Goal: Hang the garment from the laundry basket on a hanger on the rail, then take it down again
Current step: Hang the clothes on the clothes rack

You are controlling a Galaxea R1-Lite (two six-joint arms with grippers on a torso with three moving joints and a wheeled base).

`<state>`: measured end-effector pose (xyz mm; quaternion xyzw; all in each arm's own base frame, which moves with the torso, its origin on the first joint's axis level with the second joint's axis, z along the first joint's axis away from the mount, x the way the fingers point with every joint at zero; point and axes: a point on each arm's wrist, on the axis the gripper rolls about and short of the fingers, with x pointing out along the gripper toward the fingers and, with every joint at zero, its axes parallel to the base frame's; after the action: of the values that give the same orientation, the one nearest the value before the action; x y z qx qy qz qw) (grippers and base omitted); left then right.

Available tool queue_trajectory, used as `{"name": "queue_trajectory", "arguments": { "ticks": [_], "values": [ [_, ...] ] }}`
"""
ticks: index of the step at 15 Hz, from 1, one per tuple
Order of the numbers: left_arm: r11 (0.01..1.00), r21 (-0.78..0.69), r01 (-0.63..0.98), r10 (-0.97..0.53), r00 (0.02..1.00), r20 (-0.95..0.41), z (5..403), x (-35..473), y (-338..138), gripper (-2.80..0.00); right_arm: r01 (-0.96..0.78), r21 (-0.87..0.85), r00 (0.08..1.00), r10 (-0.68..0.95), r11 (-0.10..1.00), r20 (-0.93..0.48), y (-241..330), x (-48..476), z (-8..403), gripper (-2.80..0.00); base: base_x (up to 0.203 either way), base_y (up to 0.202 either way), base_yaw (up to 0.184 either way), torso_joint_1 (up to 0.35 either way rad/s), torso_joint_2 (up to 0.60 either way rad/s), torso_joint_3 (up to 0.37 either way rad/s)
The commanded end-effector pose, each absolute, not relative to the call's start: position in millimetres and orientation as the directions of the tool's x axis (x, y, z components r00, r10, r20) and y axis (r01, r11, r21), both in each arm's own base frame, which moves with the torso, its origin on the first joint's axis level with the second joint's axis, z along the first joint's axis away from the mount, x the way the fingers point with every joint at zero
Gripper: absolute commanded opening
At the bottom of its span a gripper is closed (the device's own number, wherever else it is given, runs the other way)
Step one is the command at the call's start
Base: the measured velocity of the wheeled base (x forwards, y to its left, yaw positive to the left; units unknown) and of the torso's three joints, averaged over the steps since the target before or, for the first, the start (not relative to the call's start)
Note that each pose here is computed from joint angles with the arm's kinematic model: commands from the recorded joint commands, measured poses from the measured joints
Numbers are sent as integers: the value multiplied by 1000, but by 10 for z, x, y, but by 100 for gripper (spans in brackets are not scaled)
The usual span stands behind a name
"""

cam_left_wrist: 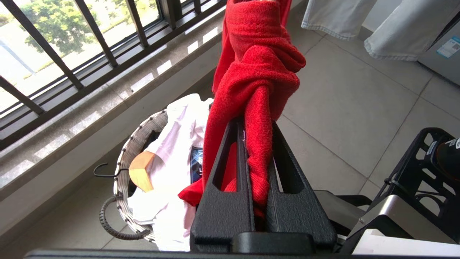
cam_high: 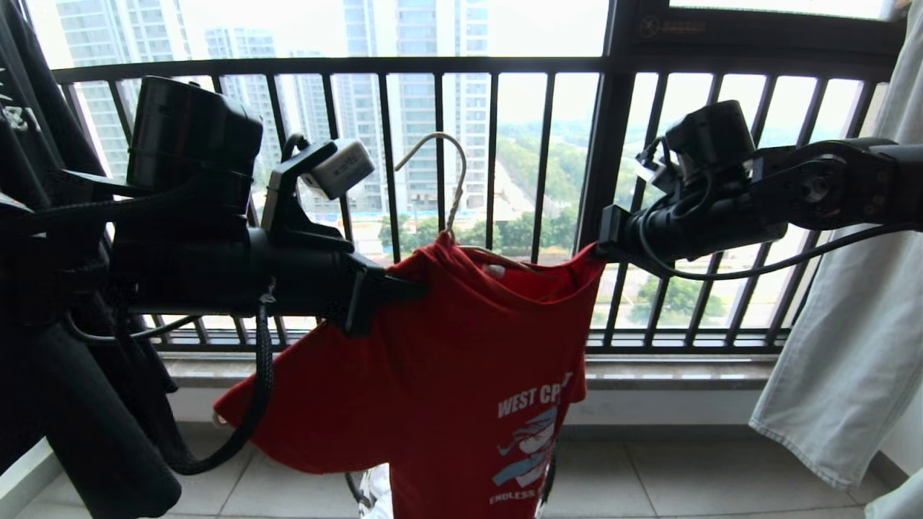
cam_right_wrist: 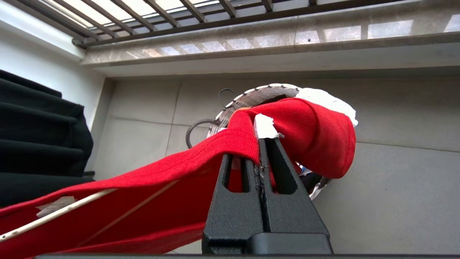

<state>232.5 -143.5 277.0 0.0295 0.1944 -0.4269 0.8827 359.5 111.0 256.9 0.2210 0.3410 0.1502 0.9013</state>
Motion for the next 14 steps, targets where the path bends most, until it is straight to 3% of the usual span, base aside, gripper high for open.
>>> {"name": "queue_trajectory", "arguments": {
  "ticks": [1,14],
  "values": [
    [626,-120,771,-742,540,-398,2681,2363,-1535,-280,-137,508,729,434,850,-529,1119,3496,2670,-280,0,0,0,0,0,0],
    [562,-156,812,-778,455,-433,2559,2250,-1763,-280,-180,502,698,470,846,-540,1320,3363,2647,-280,0,0,0,0,0,0]
  ]
}}
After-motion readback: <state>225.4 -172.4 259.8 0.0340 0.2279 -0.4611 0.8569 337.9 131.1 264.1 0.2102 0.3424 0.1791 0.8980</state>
